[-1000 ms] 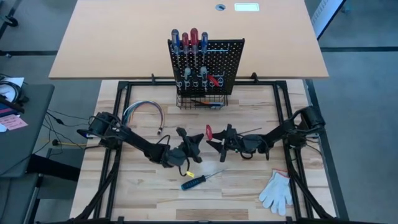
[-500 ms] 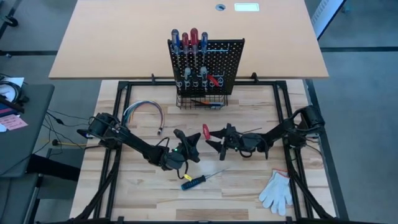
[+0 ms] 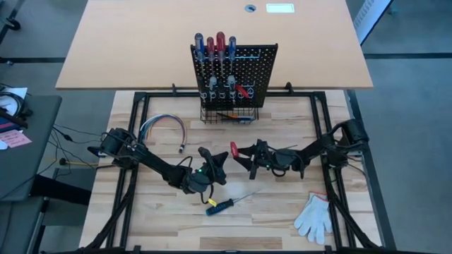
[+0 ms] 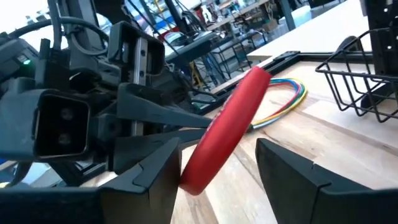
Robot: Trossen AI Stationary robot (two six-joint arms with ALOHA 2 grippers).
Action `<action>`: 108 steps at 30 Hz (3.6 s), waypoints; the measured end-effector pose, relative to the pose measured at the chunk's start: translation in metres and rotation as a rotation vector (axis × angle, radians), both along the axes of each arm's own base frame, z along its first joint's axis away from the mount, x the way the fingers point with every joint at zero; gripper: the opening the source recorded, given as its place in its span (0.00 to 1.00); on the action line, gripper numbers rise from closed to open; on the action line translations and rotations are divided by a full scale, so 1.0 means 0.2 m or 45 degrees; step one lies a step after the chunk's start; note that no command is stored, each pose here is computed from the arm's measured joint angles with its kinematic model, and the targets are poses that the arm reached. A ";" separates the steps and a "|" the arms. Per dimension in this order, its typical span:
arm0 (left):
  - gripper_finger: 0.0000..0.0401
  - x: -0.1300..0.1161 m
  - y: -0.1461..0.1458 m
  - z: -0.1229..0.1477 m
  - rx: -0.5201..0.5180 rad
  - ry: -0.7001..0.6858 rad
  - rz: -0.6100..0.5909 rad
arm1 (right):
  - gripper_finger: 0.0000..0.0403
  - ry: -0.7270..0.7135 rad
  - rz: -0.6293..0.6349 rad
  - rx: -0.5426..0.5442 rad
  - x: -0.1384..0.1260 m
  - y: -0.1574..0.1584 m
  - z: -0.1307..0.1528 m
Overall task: Hang tools onto peg board
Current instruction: Hang the red allen wrench on the pegboard, then hang the blue pick tool on the pegboard
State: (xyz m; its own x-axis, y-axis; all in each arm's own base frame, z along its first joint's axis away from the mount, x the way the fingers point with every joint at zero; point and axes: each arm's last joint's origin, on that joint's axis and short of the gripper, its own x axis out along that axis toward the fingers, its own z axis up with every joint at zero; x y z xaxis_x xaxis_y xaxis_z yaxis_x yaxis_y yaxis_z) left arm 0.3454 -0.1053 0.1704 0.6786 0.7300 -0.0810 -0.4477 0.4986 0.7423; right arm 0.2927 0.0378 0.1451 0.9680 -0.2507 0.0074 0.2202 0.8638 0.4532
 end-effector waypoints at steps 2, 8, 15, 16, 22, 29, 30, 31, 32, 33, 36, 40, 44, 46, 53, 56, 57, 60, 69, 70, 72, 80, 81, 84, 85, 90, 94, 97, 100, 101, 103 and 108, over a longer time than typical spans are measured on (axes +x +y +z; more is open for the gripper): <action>0.00 0.00 0.00 0.00 0.000 0.000 0.000 | 0.46 0.008 -0.002 -0.019 0.00 0.00 0.00; 0.00 0.00 0.00 0.00 -0.010 -0.011 0.002 | 0.20 0.016 -0.001 -0.039 0.00 0.00 0.00; 0.02 0.00 0.02 -0.03 -0.006 0.056 -0.029 | 0.10 0.054 0.014 -0.150 -0.01 0.01 0.00; 0.04 0.00 0.02 -0.03 -0.003 0.078 -0.040 | 0.10 0.059 0.017 -0.167 -0.02 0.01 0.01; 0.25 -0.04 0.04 -0.11 0.042 0.220 0.097 | 0.10 0.208 -0.047 -0.208 -0.09 -0.01 0.18; 0.41 -0.14 0.03 -0.23 -0.169 0.280 0.113 | 0.10 0.561 -0.255 -0.440 -0.16 -0.12 0.81; 0.42 -0.15 0.03 -0.24 -0.199 0.277 0.118 | 0.10 0.620 -0.307 -0.458 -0.17 -0.15 0.91; 0.42 -0.16 0.03 -0.25 -0.225 0.281 0.116 | 0.10 0.681 -0.362 -0.472 -0.19 -0.18 0.99; 0.42 -0.16 0.03 -0.25 -0.243 0.288 0.110 | 0.10 0.732 -0.411 -0.483 -0.20 -0.21 1.08; 0.42 -0.16 0.03 -0.25 -0.253 0.297 0.102 | 0.10 0.771 -0.453 -0.494 -0.20 -0.24 1.15; 0.42 -0.16 0.03 -0.25 -0.253 0.302 0.094 | 0.10 0.889 -0.535 -0.528 -0.19 -0.35 1.32; 0.41 -0.16 0.03 -0.25 -0.249 0.309 0.095 | 0.10 1.056 -0.546 -0.602 -0.12 -0.47 1.41; 0.41 -0.16 0.03 -0.25 -0.249 0.309 0.095 | 0.10 1.141 -0.429 -0.549 -0.07 -0.58 1.42; 0.41 -0.16 0.03 -0.25 -0.249 0.308 0.095 | 0.10 1.221 -0.416 -0.525 -0.05 -0.63 1.39; 0.41 -0.16 0.03 -0.25 -0.256 0.307 0.092 | 0.10 1.420 -0.399 -0.498 0.02 -0.73 1.26; 0.41 -0.16 0.03 -0.25 -0.257 0.307 0.092 | 0.10 1.430 -0.391 -0.496 0.03 -0.74 1.26; 0.41 -0.16 0.03 -0.25 -0.257 0.307 0.092 | 0.10 1.429 -0.383 -0.491 0.03 -0.74 1.25; 0.41 -0.16 0.03 -0.25 -0.258 0.306 0.092 | 0.10 1.400 -0.341 -0.458 0.02 -0.76 1.25; 0.41 -0.16 0.03 -0.25 -0.276 0.312 0.079 | 0.11 1.358 -0.321 -0.359 -0.01 -0.87 1.26; 0.41 -0.16 0.03 -0.25 -0.276 0.312 0.079 | 0.11 1.354 -0.324 -0.355 -0.01 -0.87 1.26; 0.41 -0.16 0.03 -0.25 -0.275 0.313 0.079 | 0.13 1.350 -0.329 -0.347 -0.02 -0.88 1.26; 0.41 -0.16 0.03 -0.25 -0.275 0.313 0.079 | 0.23 1.344 -0.340 -0.341 -0.02 -0.90 1.26; 0.41 -0.16 0.03 -0.25 -0.275 0.313 0.079 | 0.24 1.339 -0.343 -0.342 -0.02 -0.90 1.26; 0.41 -0.16 0.03 -0.25 -0.275 0.313 0.079 | 0.29 1.331 -0.345 -0.345 -0.02 -0.90 1.26; 0.41 -0.16 0.03 -0.25 -0.275 0.313 0.079 | 0.31 1.327 -0.346 -0.348 -0.02 -0.90 1.26; 0.41 -0.16 0.03 -0.25 -0.275 0.313 0.079 | 0.42 1.328 -0.332 -0.379 -0.01 -0.90 1.27; 0.41 -0.16 0.03 -0.25 -0.274 0.313 0.079 | 0.49 1.348 -0.279 -0.443 -0.04 -0.85 1.29; 0.41 -0.16 0.03 -0.26 -0.273 0.317 0.079 | 0.51 1.362 -0.201 -0.509 -0.08 -0.75 1.33; 0.41 -0.17 0.03 -0.26 -0.270 0.332 0.085 | 0.51 1.360 -0.098 -0.588 -0.11 -0.63 1.33; 0.41 -0.17 0.03 -0.26 -0.269 0.337 0.087 | 0.51 1.357 -0.063 -0.607 -0.13 -0.58 1.32; 0.41 -0.18 0.02 -0.27 -0.273 0.340 0.089 | 0.51 1.341 0.000 -0.639 -0.17 -0.49 1.27; 0.41 -0.18 0.00 -0.27 -0.276 0.336 0.077 | 0.50 1.335 0.120 -0.606 -0.29 -0.31 1.03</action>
